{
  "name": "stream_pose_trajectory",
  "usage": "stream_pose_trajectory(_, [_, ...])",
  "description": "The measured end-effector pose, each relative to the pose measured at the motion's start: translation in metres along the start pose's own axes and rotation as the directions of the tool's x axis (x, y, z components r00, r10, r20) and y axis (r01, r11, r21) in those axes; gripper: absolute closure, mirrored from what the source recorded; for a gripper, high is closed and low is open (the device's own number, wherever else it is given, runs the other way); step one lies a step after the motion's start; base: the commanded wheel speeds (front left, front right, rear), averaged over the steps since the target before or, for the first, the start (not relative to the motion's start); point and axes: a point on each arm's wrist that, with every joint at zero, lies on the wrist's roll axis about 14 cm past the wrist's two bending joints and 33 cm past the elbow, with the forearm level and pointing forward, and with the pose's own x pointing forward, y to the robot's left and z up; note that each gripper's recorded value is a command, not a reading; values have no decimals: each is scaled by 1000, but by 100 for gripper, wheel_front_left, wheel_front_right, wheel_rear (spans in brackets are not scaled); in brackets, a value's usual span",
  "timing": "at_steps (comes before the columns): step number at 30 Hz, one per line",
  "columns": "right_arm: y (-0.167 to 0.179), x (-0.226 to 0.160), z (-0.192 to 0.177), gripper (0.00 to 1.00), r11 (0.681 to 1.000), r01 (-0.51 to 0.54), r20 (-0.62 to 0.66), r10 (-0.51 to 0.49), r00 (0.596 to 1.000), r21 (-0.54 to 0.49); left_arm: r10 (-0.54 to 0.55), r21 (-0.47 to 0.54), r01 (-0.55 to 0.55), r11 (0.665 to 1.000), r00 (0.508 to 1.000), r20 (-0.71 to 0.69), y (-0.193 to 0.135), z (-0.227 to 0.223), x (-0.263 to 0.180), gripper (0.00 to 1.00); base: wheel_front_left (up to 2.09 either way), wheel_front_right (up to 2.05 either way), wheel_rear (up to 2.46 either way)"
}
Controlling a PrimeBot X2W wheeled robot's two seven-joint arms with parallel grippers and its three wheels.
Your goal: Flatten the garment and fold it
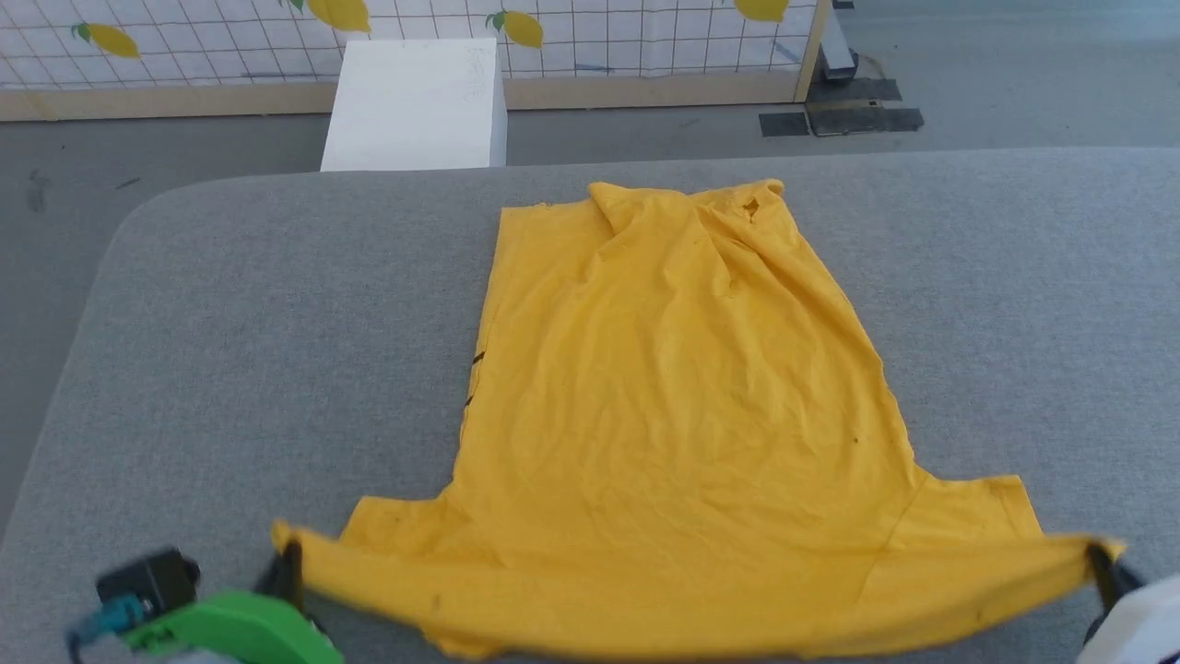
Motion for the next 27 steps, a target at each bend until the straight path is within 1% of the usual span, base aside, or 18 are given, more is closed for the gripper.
stream_pose_trajectory(2, [10,-3,35,100,999,-18,97,20,995,-27,-69,-5,70,998,993,100,-19,34,5,100,0,0,0])
stream_pose_trajectory(4, [22,-9,71,100,997,-33,184,46,982,-73,-143,22,142,990,972,189,-39,69,8,100,0,0,0])
stream_pose_trajectory(6, [33,-16,107,100,990,-42,257,76,963,-137,-214,57,206,977,937,276,-59,106,7,100,0,0,0])
stream_pose_trajectory(9, [48,-29,162,100,968,-36,350,125,928,-250,-326,111,308,945,866,378,-97,160,2,100,0,0,0])
stream_pose_trajectory(11, [57,-34,189,100,948,-24,382,151,912,-316,-384,151,354,923,830,405,-117,184,0,100,0,0,0])
stream_pose_trajectory(12, [64,-37,207,100,934,-17,400,170,901,-358,-419,166,385,908,805,421,-131,200,-2,100,0,0,0])
stream_pose_trajectory(14, [76,-40,231,100,913,-16,418,201,886,-407,-469,180,436,882,770,432,-152,220,-4,100,0,0,0])
stream_pose_trajectory(15, [83,-40,243,100,900,-14,421,217,881,-435,-491,188,457,869,754,437,-163,230,-4,100,0,0,0])
stream_pose_trajectory(18, [97,-33,274,100,868,4,420,236,876,-497,-530,225,483,846,720,449,-187,256,2,100,0,0,0])
stream_pose_trajectory(20, [108,-25,290,100,849,9,414,248,876,-529,-529,228,481,847,712,463,-196,273,12,100,0,0,0])
stream_pose_trajectory(22, [122,-12,307,100,830,15,408,258,876,-557,-512,226,464,856,707,488,-203,294,26,100,0,0,0])
stream_pose_trajectory(25, [139,7,332,100,819,28,420,265,868,-574,-480,210,439,874,706,521,-210,320,50,100,0,0,0])
stream_pose_trajectory(27, [151,21,349,100,820,35,442,271,855,-571,-454,202,415,887,705,545,-214,334,66,100,0,0,0])
